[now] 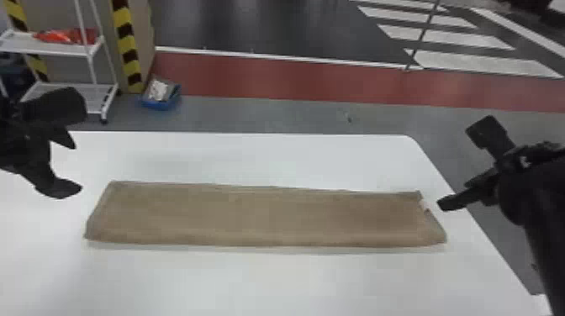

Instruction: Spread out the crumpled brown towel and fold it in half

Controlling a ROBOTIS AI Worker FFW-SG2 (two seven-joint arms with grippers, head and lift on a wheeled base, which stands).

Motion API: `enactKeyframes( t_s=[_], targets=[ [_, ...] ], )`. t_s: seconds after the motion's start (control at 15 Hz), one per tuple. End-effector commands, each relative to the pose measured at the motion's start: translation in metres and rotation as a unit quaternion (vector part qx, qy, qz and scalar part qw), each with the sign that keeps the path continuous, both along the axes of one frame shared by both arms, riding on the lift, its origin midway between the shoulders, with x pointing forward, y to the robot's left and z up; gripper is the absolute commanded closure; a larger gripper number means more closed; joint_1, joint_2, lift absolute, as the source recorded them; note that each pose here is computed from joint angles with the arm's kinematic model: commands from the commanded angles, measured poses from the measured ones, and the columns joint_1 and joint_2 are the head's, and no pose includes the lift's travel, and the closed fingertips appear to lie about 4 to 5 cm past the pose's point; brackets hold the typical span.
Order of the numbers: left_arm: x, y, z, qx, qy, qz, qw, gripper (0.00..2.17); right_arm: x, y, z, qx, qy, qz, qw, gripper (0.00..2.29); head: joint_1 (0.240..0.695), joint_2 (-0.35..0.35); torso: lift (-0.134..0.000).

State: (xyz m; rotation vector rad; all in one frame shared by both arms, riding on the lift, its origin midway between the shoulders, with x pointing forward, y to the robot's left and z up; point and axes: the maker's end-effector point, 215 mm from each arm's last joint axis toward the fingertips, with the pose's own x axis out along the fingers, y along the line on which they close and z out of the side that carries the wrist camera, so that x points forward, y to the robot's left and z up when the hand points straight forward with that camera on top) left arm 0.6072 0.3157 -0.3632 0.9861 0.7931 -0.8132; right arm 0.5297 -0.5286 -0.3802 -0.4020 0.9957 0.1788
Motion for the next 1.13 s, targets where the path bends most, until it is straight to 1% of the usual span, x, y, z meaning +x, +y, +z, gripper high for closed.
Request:
enactKeyframes(
  t_s=[0.0,0.07,0.13,0.4,0.6,0.73,0.87,1.07],
  targets=[
    [-0.006,-0.003,-0.003,-0.019,0.002,0.005,0.9998,0.12,-0.008,-0.002,0.001,0.031,-0.002,-0.036,0.9989,0.11,0.695,-0.2,-0.124],
    [-0.008,-0.006,-0.004,-0.02,0.002,0.003,0.9998,0.12,-0.008,-0.002,0.004,0.029,-0.005,-0.037,0.9989,0.11,0.695,-0.202,-0.124],
    [-0.011,-0.004,-0.005,-0.021,0.006,0.009,0.9997,0.12,-0.014,-0.003,0.0,0.031,-0.002,-0.04,0.9987,0.12,0.695,-0.208,-0.124],
    [-0.023,-0.001,-0.011,-0.03,0.009,0.015,0.9994,0.12,-0.023,-0.004,-0.002,0.04,-0.005,-0.059,0.9975,0.13,0.695,-0.215,-0.124],
    [-0.03,0.001,-0.018,-0.028,0.013,0.018,0.9994,0.13,-0.024,-0.003,-0.005,0.044,-0.006,-0.063,0.997,0.13,0.695,-0.218,-0.124],
    [-0.031,0.002,-0.016,-0.027,0.009,0.017,0.9994,0.14,-0.027,-0.004,-0.007,0.047,-0.004,-0.07,0.9964,0.13,0.695,-0.216,-0.124],
    [-0.031,0.001,-0.017,-0.029,0.01,0.019,0.9993,0.14,-0.028,-0.001,-0.01,0.047,-0.002,-0.067,0.9966,0.13,0.695,-0.217,-0.124],
    [-0.033,0.0,-0.02,-0.03,0.013,0.021,0.9993,0.14,-0.027,0.0,-0.008,0.047,-0.004,-0.065,0.9968,0.13,0.695,-0.213,-0.124]
  ],
)
